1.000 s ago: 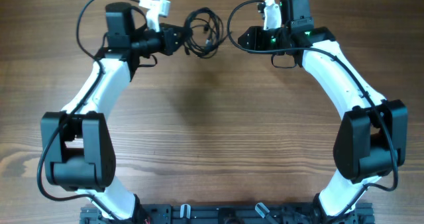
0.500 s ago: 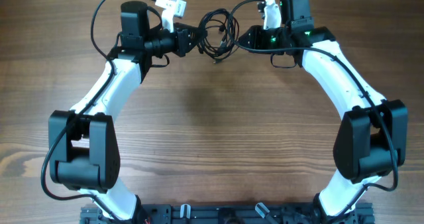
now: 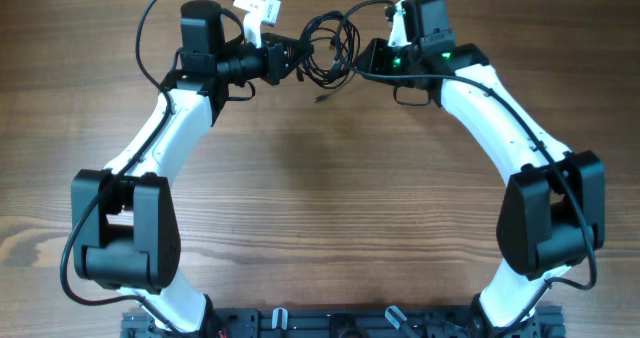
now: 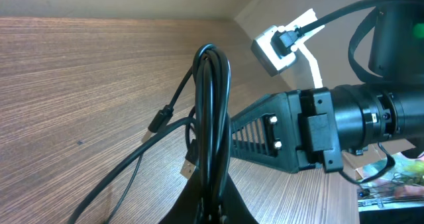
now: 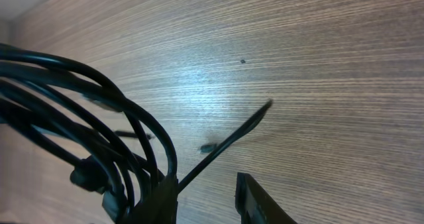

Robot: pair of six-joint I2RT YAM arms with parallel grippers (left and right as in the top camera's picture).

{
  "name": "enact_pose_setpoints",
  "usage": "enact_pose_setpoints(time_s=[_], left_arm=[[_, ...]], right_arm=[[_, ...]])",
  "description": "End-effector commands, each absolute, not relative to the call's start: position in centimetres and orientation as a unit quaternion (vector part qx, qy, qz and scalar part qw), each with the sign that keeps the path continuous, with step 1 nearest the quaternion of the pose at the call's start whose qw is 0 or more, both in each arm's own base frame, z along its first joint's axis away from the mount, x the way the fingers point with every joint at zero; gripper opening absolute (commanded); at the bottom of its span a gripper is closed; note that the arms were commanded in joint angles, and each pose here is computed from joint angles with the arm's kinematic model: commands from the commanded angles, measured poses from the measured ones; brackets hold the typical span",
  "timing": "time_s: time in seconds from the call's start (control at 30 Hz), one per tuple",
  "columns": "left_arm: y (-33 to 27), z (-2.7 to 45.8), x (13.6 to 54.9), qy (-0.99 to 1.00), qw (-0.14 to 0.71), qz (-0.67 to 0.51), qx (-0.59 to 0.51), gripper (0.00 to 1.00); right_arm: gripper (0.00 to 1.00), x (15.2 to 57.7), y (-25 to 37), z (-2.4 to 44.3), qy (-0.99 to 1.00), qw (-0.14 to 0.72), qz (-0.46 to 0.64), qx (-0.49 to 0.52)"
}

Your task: Untangle cables

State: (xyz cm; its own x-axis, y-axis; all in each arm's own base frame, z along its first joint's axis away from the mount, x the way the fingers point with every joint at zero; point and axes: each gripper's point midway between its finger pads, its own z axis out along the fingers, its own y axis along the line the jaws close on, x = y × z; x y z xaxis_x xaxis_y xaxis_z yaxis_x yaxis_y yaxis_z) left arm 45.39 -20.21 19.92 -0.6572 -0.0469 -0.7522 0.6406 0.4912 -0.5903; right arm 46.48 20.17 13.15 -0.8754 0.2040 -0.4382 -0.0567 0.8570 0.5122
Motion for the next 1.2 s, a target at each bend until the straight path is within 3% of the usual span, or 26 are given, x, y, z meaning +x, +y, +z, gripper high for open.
enact_pose_setpoints(time_s=[0.0, 0.8, 1.17], left_arm=[[-20.6, 22.7, 44.7, 0.762, 0.385, -0.477, 0.208, 0.04], [-20.5, 23.7, 44.6, 0.756, 0.397, -0.475, 0.214, 0.04], [-20.6, 23.8, 44.6, 0.755, 0.398, -0.475, 0.215, 0.04]], right_arm=[[0.31, 47.0, 20.0, 12.8, 0.933, 0.259, 0.242, 0.068], [0.37, 46.7, 17.9, 11.7, 0.927, 0.233, 0.214, 0.202], [0.38, 46.7, 18.7, 11.8, 0.925, 0.243, 0.207, 0.205]])
